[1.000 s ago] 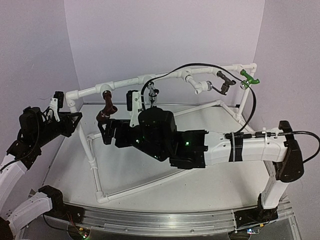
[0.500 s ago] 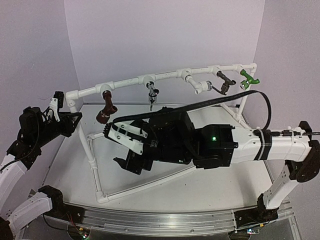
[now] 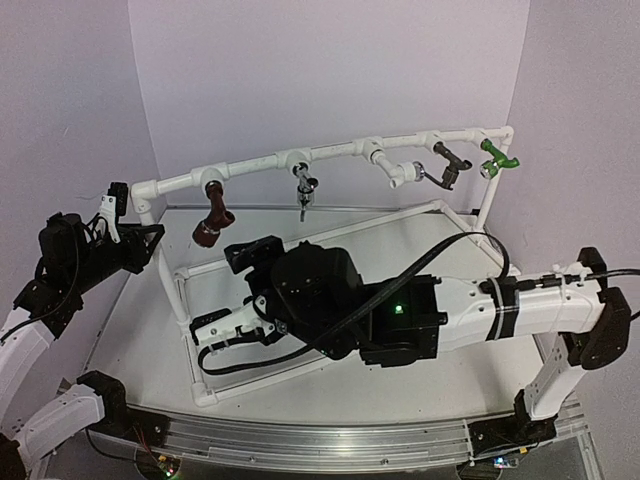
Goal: Install the water faucets
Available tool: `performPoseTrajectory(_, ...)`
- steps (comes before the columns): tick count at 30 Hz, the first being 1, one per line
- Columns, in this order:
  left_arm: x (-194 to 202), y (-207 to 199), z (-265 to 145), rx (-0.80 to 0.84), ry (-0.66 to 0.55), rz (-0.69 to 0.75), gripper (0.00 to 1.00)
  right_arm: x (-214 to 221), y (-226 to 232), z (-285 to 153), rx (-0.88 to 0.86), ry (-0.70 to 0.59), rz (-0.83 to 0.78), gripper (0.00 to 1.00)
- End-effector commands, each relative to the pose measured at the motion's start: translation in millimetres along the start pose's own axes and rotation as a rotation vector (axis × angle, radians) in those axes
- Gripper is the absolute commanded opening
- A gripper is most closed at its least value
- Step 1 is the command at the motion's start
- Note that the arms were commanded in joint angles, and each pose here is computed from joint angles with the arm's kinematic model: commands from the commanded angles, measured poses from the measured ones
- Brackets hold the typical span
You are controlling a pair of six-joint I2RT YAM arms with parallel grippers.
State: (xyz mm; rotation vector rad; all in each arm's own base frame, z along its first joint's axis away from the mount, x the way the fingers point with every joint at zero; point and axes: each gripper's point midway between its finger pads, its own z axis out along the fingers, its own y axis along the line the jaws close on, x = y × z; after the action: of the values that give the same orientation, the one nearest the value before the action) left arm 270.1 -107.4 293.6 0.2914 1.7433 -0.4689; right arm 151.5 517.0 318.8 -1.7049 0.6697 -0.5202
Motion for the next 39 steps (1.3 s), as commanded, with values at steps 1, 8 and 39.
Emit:
performPoseTrajectory(1,29,-13,7,0.069,0.129,-0.109,0.01,-9,-57,2,0.207,0.02,-0.148,0.91)
performPoseTrajectory(8,29,-13,7,0.071,0.127,-0.109,0.01,-14,-72,23,0.253,0.033,-0.212,0.88)
performPoseTrajectory(39,29,-18,6,0.096,0.129,-0.114,0.01,29,-89,85,0.322,0.215,-0.181,0.45)
